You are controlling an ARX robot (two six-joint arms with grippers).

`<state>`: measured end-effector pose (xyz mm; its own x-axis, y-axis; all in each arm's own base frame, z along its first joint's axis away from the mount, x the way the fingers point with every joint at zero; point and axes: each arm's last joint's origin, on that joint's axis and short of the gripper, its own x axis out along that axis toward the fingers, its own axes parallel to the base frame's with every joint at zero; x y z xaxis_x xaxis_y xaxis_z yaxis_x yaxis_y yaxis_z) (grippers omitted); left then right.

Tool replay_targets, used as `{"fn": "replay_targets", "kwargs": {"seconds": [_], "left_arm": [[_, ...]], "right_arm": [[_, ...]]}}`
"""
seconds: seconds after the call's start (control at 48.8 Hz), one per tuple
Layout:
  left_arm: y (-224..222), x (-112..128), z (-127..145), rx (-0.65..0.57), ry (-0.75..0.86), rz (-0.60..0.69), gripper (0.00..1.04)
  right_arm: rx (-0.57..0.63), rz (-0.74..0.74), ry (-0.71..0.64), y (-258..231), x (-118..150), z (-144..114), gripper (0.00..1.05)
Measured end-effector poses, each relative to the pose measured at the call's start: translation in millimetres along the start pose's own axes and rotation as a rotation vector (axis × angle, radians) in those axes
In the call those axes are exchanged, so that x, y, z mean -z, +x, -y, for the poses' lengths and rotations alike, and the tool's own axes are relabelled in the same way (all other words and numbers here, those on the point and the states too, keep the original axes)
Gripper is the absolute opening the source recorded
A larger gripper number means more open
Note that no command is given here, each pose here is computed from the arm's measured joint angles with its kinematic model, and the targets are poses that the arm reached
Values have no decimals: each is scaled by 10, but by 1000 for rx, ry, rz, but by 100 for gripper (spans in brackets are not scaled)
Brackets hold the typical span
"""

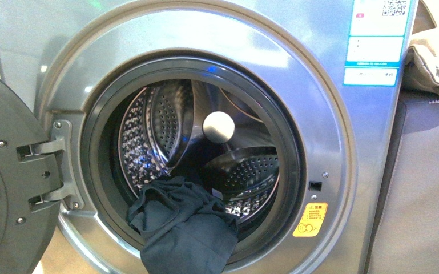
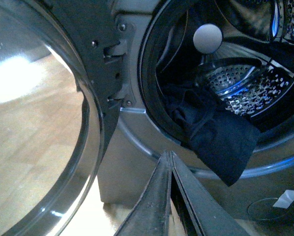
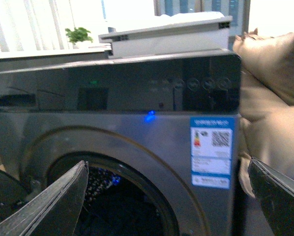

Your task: Put clothes into washing machine

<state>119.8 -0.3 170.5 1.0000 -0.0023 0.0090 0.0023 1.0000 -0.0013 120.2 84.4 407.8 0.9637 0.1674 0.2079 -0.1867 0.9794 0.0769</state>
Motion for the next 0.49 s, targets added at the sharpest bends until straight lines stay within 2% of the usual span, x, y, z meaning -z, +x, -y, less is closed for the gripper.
{"fn": "replay_targets", "kwargs": {"seconds": [0.225, 0.389, 0.492], "left_arm": [[-53, 6, 0, 0, 0, 5, 4], [-97, 9, 0, 0, 0, 5, 4], [-112, 11, 0, 0, 0, 4, 4]], "right_arm": [[95, -61, 91, -430, 527, 336, 97], [123, -124, 140, -505, 1132, 293, 97], [114, -138, 175, -540, 1337, 252, 97]]}}
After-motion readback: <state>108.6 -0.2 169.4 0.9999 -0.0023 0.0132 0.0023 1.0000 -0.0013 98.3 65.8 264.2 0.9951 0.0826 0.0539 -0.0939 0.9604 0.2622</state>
